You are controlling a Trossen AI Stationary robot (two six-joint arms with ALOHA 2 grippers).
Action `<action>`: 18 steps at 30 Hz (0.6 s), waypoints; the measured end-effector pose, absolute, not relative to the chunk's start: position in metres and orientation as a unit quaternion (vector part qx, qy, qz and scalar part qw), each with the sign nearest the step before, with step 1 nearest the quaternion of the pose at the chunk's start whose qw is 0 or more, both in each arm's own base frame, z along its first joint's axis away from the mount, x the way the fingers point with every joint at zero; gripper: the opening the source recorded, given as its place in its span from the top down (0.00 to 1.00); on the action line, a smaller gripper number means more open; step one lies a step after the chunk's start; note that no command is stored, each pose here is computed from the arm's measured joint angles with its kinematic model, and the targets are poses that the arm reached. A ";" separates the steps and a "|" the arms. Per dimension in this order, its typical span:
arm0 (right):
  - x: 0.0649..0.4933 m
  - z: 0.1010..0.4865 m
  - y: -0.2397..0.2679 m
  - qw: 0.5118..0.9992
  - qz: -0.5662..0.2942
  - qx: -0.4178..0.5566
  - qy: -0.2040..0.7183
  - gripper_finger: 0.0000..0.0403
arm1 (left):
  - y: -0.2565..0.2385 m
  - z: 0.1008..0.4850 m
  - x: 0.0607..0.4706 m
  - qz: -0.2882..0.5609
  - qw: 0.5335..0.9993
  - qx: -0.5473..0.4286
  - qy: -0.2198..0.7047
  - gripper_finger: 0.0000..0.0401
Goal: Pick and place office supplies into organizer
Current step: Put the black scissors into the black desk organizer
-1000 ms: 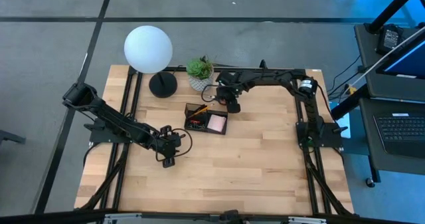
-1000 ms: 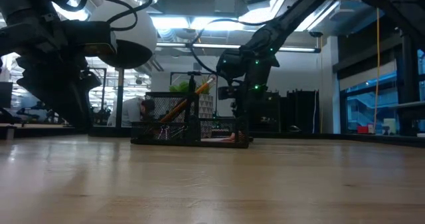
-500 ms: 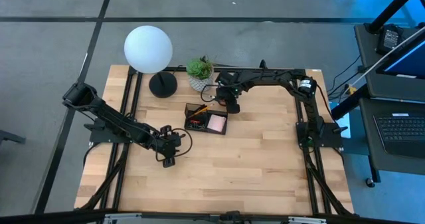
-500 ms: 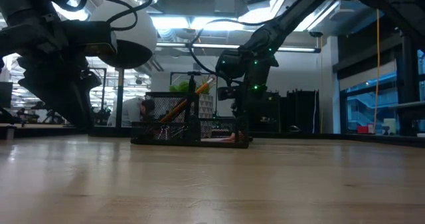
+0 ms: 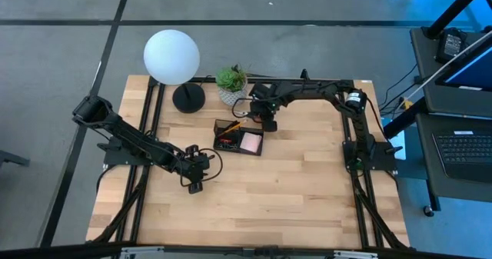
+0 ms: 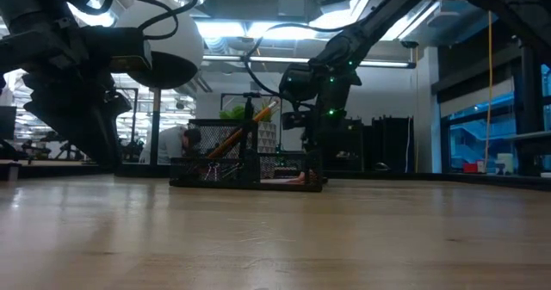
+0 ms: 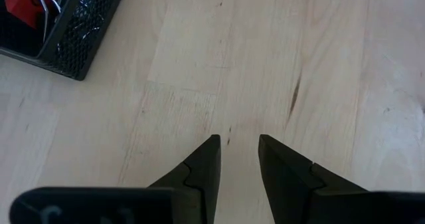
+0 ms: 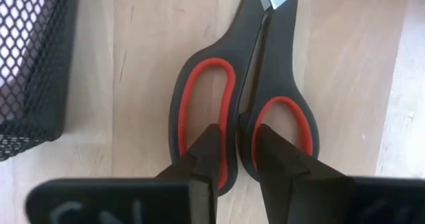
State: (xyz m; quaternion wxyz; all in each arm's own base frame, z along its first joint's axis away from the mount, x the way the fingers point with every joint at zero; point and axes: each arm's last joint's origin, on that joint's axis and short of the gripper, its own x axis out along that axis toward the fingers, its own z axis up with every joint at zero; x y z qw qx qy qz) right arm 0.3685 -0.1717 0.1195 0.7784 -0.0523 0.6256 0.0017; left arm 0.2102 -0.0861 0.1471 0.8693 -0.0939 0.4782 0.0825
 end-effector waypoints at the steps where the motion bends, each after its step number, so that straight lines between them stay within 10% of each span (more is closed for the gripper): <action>1: 0.368 0.121 -0.171 0.778 0.000 -0.052 0.626 0.83 | -0.086 0.147 0.210 0.083 0.869 -0.094 0.478 0.76; 18: 0.368 0.160 -0.130 0.732 -0.051 -0.154 0.662 0.83 | -0.086 0.147 0.210 0.082 0.869 -0.094 0.478 0.76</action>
